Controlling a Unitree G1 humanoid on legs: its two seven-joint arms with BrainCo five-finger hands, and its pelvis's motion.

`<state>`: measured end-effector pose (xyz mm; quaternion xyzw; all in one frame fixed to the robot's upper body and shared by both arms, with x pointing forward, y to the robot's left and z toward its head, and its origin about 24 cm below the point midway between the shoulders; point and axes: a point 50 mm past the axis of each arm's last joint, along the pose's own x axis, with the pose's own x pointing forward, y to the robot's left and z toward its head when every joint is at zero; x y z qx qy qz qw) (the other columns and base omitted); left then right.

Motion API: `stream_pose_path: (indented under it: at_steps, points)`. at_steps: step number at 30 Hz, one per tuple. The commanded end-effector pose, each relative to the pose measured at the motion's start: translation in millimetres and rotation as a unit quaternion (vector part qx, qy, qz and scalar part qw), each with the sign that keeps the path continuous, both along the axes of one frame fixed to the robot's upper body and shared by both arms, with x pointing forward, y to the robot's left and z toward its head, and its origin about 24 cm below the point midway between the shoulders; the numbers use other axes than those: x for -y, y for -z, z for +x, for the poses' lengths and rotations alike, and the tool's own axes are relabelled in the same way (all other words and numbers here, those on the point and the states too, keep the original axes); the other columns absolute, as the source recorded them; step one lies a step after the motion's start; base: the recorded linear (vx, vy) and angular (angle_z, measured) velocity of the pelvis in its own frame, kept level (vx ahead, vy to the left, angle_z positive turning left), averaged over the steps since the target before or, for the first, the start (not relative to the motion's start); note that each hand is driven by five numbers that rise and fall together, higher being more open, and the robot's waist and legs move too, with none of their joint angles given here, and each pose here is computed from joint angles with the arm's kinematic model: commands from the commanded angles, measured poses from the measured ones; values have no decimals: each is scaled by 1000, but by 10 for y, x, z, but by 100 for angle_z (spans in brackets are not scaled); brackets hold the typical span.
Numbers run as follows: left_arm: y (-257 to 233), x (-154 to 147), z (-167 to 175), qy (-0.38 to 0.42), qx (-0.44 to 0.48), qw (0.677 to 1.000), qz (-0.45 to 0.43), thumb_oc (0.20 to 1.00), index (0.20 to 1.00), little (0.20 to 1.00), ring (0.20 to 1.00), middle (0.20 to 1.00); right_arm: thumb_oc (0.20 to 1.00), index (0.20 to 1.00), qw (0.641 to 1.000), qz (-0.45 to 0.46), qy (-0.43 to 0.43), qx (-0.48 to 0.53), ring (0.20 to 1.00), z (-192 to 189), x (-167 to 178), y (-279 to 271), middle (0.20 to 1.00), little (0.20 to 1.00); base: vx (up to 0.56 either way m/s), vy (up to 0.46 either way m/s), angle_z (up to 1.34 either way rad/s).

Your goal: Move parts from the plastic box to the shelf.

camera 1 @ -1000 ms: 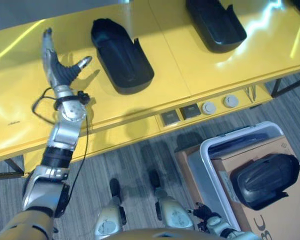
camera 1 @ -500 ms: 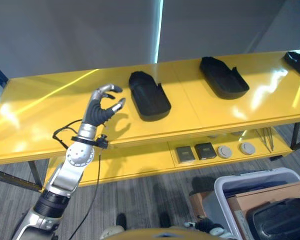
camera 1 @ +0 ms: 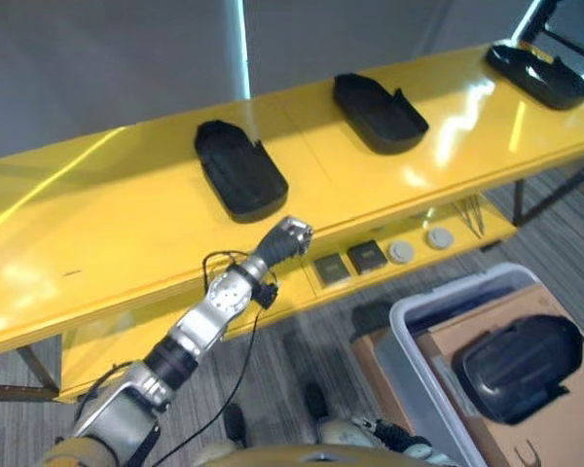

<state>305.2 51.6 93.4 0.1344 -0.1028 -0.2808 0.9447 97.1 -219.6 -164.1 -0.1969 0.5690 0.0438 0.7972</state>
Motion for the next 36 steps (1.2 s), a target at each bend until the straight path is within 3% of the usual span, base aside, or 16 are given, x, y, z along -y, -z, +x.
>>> stream_pose_path:
  at_steps: [1, 14, 23, 29, 35, 36]
  points:
    - [-412, -115, 225, -69, 94, 993, -17, 200, 200, 200, 200, 200, 1000, 1000, 998, -31, -15, -46, 1000, -196, 85, 32, 1000, 1000, -46, -2, -16]
    - [-584, -664, 403, -237, 141, 960, -37, 200, 200, 200, 200, 200, 1000, 1000, 999, -25, -24, -21, 1000, -89, -12, 27, 1000, 1000, -3, 1, -5]
    - [-660, -869, 422, -286, 158, 944, -45, 200, 200, 200, 200, 200, 1000, 1000, 999, -25, -28, -18, 1000, -85, -16, 26, 1000, 1000, 9, 0, 1]
    - [-748, -822, 337, -257, 177, 948, -58, 200, 200, 200, 200, 200, 1000, 1000, 999, -24, -23, -17, 1000, -64, -14, 22, 1000, 1000, 0, 0, 0]
    - [-721, -776, -179, -123, 191, 971, -75, 200, 200, 200, 200, 200, 1000, 1000, 1000, -12, 7, -20, 1000, -89, 13, 23, 1000, 1000, 34, -9, 2]
    - [-717, -782, -187, -123, 189, 971, -75, 369, 369, 369, 369, 369, 1000, 1000, 1000, -11, 6, -21, 1000, -96, 11, 25, 1000, 1000, 57, -11, 10]
